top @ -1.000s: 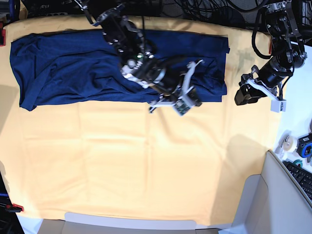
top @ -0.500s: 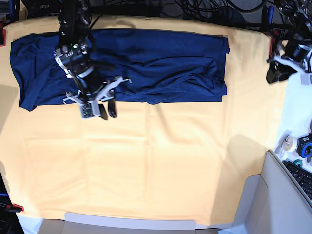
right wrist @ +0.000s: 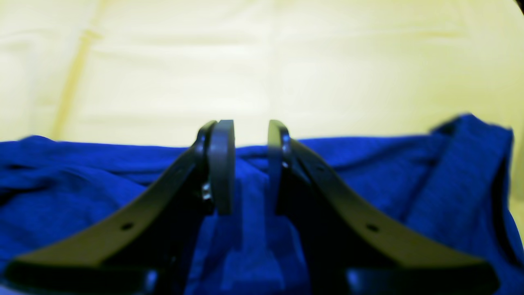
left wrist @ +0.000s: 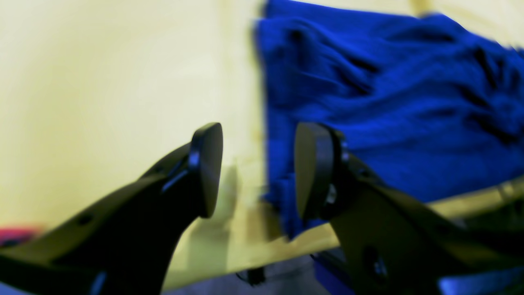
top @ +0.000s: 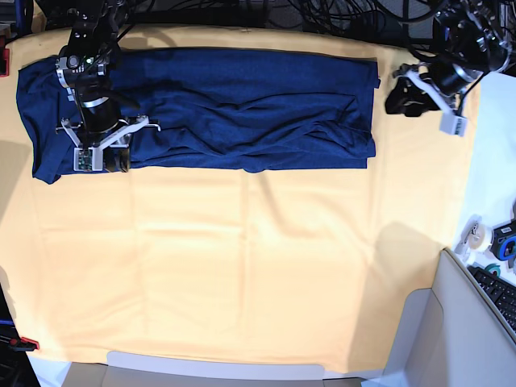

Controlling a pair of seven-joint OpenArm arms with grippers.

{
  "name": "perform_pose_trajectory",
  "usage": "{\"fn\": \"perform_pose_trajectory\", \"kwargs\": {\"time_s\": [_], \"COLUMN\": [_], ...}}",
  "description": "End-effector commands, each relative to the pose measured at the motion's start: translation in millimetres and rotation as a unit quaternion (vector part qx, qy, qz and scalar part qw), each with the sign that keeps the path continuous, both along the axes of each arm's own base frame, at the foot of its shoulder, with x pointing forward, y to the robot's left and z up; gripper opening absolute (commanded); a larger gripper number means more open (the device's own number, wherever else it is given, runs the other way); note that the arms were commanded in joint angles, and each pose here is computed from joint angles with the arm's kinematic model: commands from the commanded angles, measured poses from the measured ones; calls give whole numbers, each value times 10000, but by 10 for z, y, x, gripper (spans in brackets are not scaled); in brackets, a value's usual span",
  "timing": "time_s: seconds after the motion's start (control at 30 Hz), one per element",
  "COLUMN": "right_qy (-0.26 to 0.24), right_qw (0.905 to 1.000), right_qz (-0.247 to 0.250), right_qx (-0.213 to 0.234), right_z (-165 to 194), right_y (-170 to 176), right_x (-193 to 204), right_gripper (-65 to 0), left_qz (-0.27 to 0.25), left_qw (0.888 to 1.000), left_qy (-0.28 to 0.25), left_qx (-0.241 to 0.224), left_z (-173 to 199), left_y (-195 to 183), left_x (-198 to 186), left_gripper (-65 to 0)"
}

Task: Fold the T-shirt properly
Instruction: 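Move each gripper to the nearest end of the folded shirt strip, then grasp both ends of the folded shirt strip with both grippers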

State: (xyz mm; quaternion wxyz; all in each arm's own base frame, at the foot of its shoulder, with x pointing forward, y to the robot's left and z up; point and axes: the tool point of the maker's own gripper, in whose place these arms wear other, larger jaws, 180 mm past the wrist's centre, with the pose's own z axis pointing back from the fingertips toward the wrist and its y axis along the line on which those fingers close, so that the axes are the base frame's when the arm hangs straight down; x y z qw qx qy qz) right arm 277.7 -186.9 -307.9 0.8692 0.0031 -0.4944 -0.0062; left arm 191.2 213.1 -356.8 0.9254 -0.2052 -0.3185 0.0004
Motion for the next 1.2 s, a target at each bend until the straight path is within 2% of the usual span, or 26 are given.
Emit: {"fn": "perform_pose_trajectory", "kwargs": {"time_s": [0.0,0.07,0.23,0.6,0.8,1.03,1.17], "right_qy": [-260,-204,-150,-121,-107,-71,-49], "right_qw": [9997,9997,9996,9996,9997,9998,9997], "right_qz": [0,-116,-217,-204,-215,-197,-214], "right_qx": [-32,-70,-110,-128,-99,-63,-63], "right_z": [134,106,81,67,51,14,0], "right_y": [-26,-115,-204,-212,-204,-184,-196], "right_x": [44,-3,-49,-55,-54,-47,-55], "right_gripper": [-502,-502,-502,-502,-502,-502,-502], "left_qz": [-73,-204,-336,-316,-320,-149,-108], "left_qw": [9999,9989,9956,9979,9981,9926,9903], "left_qy": [-1,265,482,206,236,797,931], "left_qx": [-72,-321,-729,-519,-479,-903,-1030], "left_z": [-10,-184,-383,-241,-248,-591,-671], "left_y": [-33,-155,-320,-106,-75,-114,-137], "left_x": [12,-25,106,399,381,211,164], "left_gripper": [-361,-337,-284,-284,-284,-284,-284]}}
